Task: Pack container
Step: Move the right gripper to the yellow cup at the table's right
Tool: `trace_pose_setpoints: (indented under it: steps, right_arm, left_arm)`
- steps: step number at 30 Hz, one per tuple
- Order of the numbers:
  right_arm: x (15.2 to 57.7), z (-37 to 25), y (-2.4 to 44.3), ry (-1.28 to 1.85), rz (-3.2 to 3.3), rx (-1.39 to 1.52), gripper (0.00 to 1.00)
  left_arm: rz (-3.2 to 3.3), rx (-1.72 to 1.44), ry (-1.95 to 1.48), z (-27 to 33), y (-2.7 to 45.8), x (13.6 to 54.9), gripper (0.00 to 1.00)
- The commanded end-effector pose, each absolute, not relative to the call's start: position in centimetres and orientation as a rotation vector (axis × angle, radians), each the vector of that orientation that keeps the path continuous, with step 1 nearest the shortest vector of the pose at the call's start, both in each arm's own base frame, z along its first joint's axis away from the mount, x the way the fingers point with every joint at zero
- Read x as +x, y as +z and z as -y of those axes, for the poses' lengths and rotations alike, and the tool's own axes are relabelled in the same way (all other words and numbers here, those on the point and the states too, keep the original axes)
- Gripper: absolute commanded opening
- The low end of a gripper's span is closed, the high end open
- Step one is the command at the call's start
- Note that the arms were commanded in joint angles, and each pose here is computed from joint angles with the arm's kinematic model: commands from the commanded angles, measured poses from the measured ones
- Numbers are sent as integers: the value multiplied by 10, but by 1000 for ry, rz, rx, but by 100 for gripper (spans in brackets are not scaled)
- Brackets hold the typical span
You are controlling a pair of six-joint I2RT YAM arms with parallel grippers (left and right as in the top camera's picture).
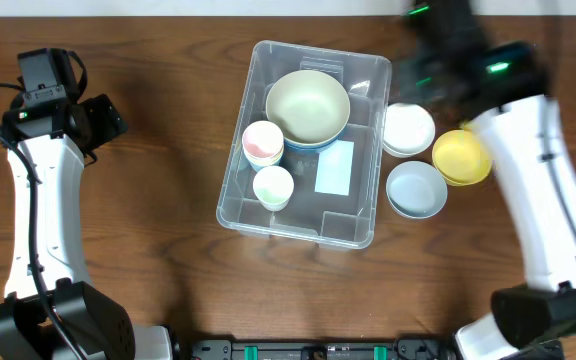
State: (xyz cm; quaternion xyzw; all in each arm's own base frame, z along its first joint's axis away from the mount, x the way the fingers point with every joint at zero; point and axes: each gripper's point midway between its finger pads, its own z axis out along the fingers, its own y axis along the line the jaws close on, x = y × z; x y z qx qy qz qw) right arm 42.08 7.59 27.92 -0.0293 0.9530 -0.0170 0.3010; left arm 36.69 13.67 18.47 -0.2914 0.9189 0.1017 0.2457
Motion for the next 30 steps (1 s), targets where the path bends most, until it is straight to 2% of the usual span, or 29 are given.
trace_pose_setpoints:
  steps: [1,6,12,22,30]
  right_arm:
    - [434,-8,274,-94,-2527,175,57]
    - [453,57,244,-54,-2551,368,58]
    - [476,101,193,-72,-2596,483,57]
    - [497,125,105,-79,-2703,555,57]
    - [493,128,71,-63,-2770,578,56]
  left_arm:
    - [-2460,-784,291,-140,203,369,98]
    - [-2461,-784,291,-140,203,369,98]
    - [-2460,-784,291,-140,203,369,98]
    - [-2461,-784,291,-140,203,369,98]
    - [-2460,-784,291,-140,203,369,98]
